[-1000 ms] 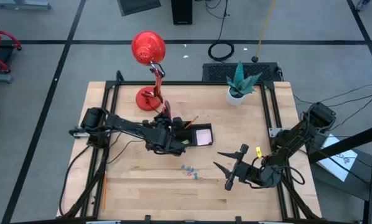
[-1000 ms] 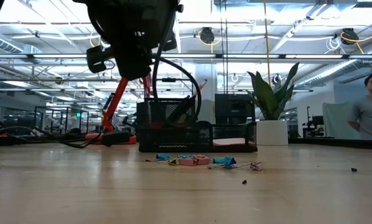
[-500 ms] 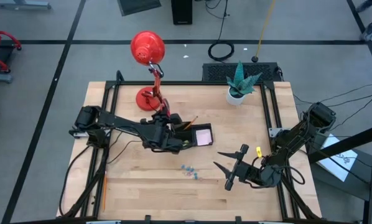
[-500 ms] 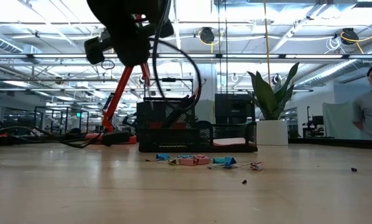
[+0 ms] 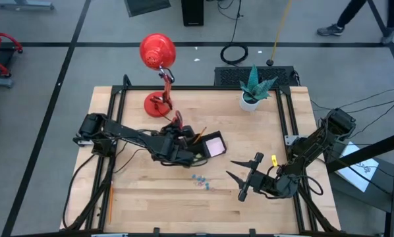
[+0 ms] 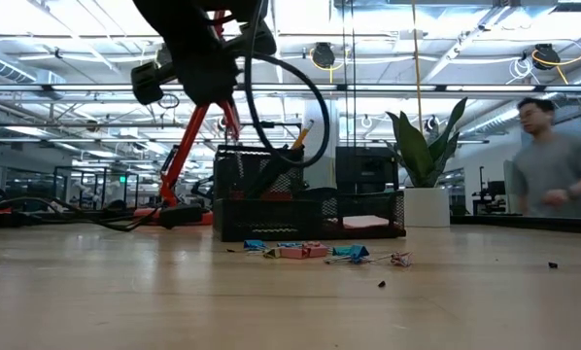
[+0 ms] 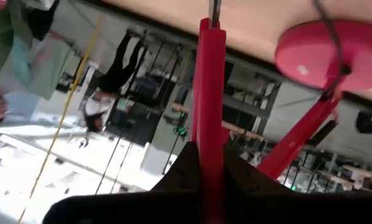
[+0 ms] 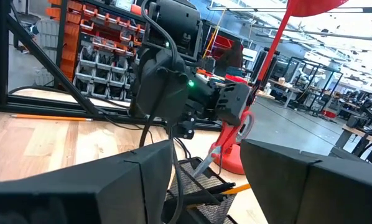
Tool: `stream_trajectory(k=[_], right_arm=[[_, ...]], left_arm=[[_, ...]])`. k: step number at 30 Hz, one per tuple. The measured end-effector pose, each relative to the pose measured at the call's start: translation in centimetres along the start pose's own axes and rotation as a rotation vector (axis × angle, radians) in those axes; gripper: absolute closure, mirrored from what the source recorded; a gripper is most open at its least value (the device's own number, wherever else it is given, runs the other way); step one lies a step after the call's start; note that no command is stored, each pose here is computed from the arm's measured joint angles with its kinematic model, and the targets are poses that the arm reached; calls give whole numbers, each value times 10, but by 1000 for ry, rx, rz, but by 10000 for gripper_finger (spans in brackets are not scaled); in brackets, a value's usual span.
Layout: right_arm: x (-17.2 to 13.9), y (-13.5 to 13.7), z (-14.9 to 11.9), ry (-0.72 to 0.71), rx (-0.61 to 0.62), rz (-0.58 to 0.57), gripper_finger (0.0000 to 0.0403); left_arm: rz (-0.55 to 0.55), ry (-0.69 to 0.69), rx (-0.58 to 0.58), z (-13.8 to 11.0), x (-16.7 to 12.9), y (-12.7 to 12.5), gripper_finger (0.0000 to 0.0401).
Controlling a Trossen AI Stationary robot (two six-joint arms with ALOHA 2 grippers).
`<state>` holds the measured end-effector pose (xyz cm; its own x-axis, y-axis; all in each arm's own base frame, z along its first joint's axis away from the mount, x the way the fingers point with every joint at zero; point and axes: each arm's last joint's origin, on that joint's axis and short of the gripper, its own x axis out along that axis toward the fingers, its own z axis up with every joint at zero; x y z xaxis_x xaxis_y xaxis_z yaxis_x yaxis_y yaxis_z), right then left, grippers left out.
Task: Pick and place office supplies into organizer
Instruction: Put the red scissors into the black desk organizer
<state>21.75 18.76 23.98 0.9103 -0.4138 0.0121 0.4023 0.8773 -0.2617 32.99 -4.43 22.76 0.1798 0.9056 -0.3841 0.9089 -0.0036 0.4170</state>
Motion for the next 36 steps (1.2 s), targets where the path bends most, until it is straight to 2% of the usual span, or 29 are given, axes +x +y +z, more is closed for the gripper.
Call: stream_trajectory(k=[9,14,19,36], right_arm=[[0,0,0,-1,0,1,222],[0,0,0,-2,4,2,222],[0,0,0,-2,4,3,222],[0,0,0,-2,4,3,222]], left_arm=[[49,81,45,6,1,-2,387],[32,73,164,24,8,-26,387],[39,127,227,32,14,-45,387],[88,109,190,39,2,-47,379]])
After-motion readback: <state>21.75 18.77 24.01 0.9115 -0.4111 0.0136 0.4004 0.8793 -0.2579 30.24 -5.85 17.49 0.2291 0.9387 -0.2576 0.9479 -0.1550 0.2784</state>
